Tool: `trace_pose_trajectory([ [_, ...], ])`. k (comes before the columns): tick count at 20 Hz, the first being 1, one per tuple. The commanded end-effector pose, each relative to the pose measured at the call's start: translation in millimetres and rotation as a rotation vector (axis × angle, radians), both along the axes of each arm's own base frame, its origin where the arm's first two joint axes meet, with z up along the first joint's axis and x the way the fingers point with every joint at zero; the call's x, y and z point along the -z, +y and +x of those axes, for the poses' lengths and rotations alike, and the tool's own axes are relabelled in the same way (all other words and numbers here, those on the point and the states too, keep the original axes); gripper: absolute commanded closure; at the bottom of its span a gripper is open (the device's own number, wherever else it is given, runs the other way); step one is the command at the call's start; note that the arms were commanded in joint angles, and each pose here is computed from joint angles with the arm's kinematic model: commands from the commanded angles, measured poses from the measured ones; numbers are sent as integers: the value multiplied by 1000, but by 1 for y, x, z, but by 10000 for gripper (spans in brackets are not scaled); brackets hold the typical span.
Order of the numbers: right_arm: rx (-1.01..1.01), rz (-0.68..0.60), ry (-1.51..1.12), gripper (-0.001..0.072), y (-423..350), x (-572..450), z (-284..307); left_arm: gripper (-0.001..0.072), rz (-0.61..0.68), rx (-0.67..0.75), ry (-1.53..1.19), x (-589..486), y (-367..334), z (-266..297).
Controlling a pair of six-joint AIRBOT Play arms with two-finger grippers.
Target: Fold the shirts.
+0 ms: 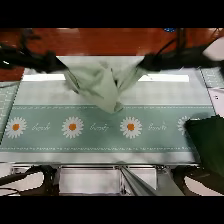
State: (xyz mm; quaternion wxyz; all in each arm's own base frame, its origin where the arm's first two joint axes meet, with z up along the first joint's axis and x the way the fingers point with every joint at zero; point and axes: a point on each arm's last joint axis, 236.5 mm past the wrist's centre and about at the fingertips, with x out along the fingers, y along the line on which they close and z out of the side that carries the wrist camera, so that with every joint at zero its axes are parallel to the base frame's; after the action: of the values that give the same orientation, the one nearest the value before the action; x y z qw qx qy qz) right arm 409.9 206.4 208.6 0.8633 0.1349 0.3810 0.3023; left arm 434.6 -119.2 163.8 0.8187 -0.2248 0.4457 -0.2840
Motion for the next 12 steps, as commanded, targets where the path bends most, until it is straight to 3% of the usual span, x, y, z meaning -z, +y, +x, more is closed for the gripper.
trace_pose_trajectory([
  [1,63,-126,-283,691,-50,-139,-29,688,0,-120,-395,-161,29,-17],
  [7,138,-172,-581,691,-89,-252,-143,688,170,-194,-839,-303,33,-144],
  [10,189,-232,-571,691,-112,-249,-182,688,337,-200,-825,-289,37,-195],
  [12,231,-287,-483,691,-129,-224,-190,688,343,-182,-757,-265,32,-215],
])
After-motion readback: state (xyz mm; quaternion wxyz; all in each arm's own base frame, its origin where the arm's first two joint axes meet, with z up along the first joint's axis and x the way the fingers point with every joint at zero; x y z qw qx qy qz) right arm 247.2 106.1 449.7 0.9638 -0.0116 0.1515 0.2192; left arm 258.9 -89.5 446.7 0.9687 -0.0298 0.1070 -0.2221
